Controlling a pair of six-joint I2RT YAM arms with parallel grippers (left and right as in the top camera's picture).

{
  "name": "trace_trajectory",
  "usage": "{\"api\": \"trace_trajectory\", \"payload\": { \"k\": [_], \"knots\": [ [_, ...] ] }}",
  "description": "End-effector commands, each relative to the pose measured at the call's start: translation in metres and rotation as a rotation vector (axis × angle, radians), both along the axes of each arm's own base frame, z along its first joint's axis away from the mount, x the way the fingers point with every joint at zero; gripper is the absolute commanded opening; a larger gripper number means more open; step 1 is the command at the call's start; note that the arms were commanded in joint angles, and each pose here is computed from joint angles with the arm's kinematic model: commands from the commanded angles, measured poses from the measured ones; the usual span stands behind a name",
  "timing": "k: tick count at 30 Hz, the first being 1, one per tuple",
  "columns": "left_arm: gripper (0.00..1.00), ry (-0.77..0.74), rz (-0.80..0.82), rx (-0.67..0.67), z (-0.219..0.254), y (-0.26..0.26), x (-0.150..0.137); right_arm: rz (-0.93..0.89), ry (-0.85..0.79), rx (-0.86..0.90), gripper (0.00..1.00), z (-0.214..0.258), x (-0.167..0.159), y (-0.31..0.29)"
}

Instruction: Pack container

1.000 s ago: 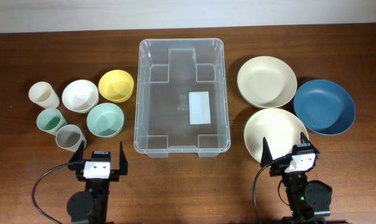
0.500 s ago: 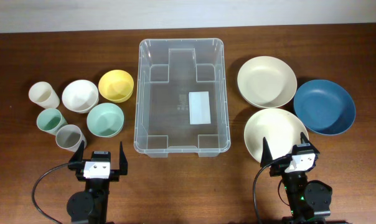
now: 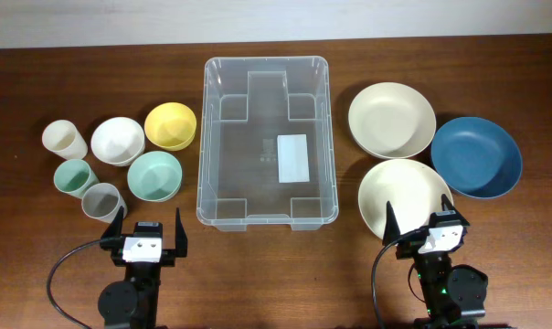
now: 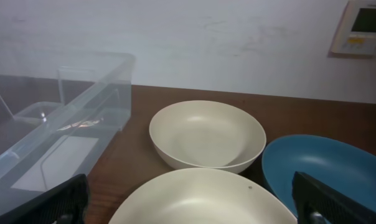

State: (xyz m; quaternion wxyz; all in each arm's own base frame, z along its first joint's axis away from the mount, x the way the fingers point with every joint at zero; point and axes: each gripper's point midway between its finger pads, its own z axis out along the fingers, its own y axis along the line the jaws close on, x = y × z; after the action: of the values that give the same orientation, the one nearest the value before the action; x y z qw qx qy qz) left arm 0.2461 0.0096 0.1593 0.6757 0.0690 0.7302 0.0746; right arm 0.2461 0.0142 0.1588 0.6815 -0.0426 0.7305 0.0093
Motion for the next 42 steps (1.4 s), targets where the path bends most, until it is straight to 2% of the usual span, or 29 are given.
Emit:
{"api": "trace_trajectory", "payload": {
  "k": [1, 6, 12, 15, 19, 24, 29, 32, 36, 42],
  "knots": [
    [1.0, 0.0, -0.012, 0.012, -0.002, -0.002, 0.0, -0.032, -0.009, 0.051, 0.99, 0.002, 0.0, -0.005],
    [1.0, 0.0, -0.012, 0.012, -0.002, -0.002, 0.0, -0.147, -0.076, 0.091, 0.99, 0.026, -0.001, -0.025],
    [1.0, 0.0, -0.012, 0.012, -0.002, -0.002, 0.0, -0.434, -0.122, 0.089, 0.99, 0.081, -0.013, -0.073],
    [1.0, 0.0, -0.012, 0.012, -0.002, -0.002, 0.0, -0.553, -0.056, 0.065, 0.99, 0.097, -0.013, -0.092],
    [1.0, 0.0, -0.012, 0.012, -0.002, -0.002, 0.0, -0.644, 0.104, 0.008, 0.99, 0.118, 0.008, -0.109],
    [1.0, 0.0, -0.012, 0.012, -0.002, -0.002, 0.0, -0.649, 0.253, 0.01, 0.99, 0.147, 0.059, -0.132],
    [1.0, 0.0, -0.012, 0.012, -0.002, -0.002, 0.0, -0.453, 0.314, 0.099, 0.99, 0.174, 0.126, -0.137],
    [1.0, 0.0, -0.012, 0.012, -0.002, -0.002, 0.0, -0.449, 0.355, 0.109, 0.99, 0.168, 0.145, -0.145],
    [1.0, 0.0, -0.012, 0.012, -0.002, -0.002, 0.0, -0.467, 0.368, 0.106, 0.99, 0.164, 0.15, -0.156],
    [1.0, 0.0, -0.012, 0.012, -0.002, -0.002, 0.0, -0.598, 0.408, 0.139, 0.99, 0.156, 0.12, -0.204]
  ]
}}
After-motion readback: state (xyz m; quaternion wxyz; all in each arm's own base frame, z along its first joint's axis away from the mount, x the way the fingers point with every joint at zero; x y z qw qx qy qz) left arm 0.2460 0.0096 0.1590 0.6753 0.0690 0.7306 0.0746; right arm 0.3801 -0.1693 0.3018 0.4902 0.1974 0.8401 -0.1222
